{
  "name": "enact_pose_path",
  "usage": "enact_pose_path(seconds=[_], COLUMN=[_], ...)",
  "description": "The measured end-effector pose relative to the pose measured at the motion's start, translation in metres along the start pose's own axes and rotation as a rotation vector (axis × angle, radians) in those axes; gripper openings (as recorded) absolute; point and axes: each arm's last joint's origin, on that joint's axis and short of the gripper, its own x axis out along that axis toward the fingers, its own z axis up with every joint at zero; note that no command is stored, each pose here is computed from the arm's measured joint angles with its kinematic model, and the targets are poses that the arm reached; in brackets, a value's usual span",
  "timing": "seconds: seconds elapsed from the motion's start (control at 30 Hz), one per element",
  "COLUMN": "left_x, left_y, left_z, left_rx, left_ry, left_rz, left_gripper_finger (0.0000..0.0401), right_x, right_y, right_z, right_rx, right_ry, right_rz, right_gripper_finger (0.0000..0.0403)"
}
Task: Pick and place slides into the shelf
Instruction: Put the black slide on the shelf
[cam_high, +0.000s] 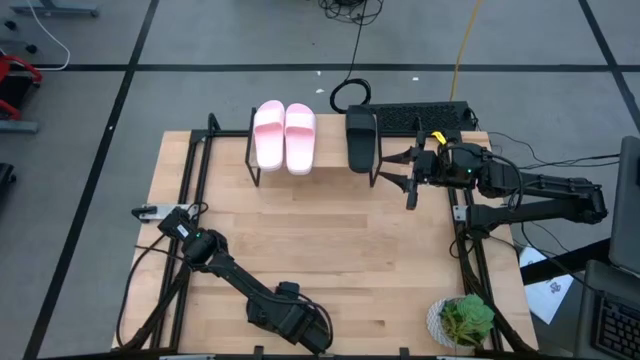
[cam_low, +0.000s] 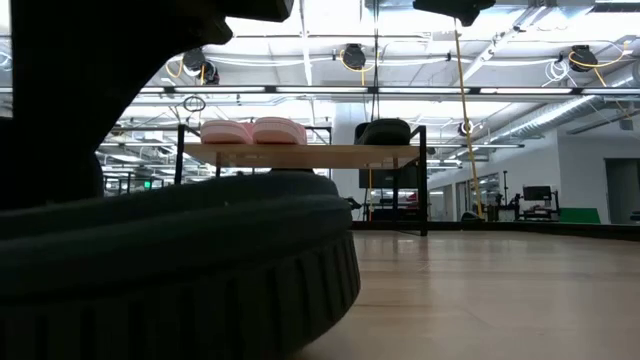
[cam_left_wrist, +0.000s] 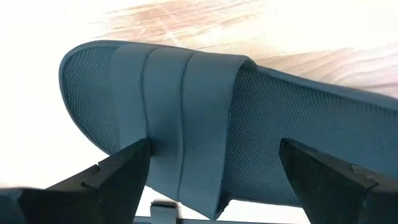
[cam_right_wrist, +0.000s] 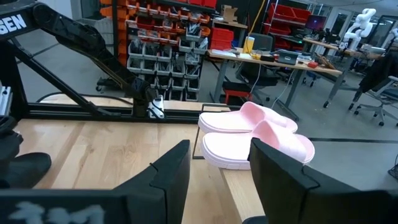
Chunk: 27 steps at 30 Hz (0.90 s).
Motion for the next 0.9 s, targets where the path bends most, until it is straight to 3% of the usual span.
enact_pose_path(seconds=[0.17, 0.67, 0.9], left_x=[0.000, -0.001, -0.002], left_y=[0.000, -0.005, 0.002], left_z=[0.002, 0.013, 0.017], left_rx=[-0.085, -0.023, -0.056], left_ry=[0.016, 0.036, 0.002], left_rz=[0.013, 0.022, 0.099], left_gripper_finger=[0.0351, 0.0351, 0.0351], right_x=[0.000, 0.000, 0.000], right_y=[0.000, 0.000, 0.000], right_z=[0.000, 0.000, 0.000], right_rx=[0.000, 0.000, 0.000], right_ry=[0.000, 0.000, 0.000], right_rz=[0.000, 0.000, 0.000], right_gripper_finger=[0.0155, 0.0155, 0.0155])
